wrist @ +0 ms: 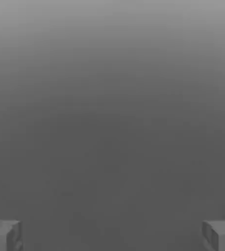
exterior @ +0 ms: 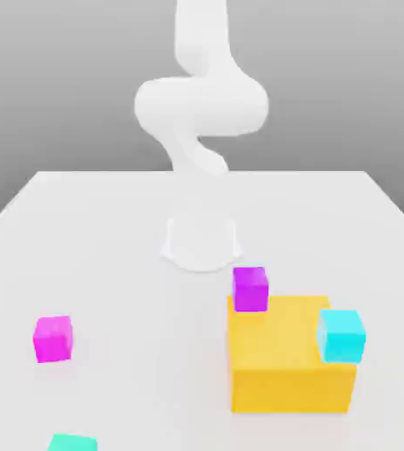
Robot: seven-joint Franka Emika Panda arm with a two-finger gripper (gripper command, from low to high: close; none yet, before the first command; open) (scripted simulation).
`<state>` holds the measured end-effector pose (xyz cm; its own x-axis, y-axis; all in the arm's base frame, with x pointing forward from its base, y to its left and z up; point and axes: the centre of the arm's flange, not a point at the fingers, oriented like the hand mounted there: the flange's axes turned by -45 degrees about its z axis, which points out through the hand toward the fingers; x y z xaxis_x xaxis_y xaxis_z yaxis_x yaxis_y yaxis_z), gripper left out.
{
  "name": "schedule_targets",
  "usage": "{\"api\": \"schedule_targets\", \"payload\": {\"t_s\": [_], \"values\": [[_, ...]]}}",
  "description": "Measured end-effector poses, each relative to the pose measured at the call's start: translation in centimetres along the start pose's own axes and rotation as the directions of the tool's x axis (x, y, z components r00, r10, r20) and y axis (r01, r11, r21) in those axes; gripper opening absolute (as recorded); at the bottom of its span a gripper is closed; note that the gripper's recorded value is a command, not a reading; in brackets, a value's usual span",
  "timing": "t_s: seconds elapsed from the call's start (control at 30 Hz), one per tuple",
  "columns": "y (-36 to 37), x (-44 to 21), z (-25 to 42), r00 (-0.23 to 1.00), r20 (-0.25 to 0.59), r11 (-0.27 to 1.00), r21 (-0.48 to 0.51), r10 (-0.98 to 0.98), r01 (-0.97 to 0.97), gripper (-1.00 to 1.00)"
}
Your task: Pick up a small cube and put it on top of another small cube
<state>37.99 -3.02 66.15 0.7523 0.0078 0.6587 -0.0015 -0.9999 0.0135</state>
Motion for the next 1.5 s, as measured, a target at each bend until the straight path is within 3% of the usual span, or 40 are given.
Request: {"api": "schedule_targets", "payload": {"t_s": [0.37, 0.7, 0.9, 0.93, 1.17, 1.37, 1.5], "values": [[13.2, -13.7, 22.1, 0.928, 0.365, 0.997, 0.009, -0.077, 0.080, 0.00], [20.8, -35.0, 30.2, 0.763, 0.635, 0.993, 0.083, -0.120, 0.087, 0.00], [20.9, -39.7, 34.3, 0.747, 0.652, 0.991, 0.094, -0.133, 0.094, 0.00], [20.8, -40.3, 34.9, 0.746, 0.652, 0.991, 0.095, -0.132, 0.093, -1.00], [20.8, -40.5, 35.0, 0.746, 0.653, 0.991, 0.097, -0.132, 0.091, -1.00], [20.9, -37.1, 31.2, 0.746, 0.652, 0.991, 0.097, -0.133, 0.091, -1.00], [13.8, -30.8, 32.7, 0.736, 0.626, 0.965, 0.196, -0.260, 0.175, -1.00]]}}
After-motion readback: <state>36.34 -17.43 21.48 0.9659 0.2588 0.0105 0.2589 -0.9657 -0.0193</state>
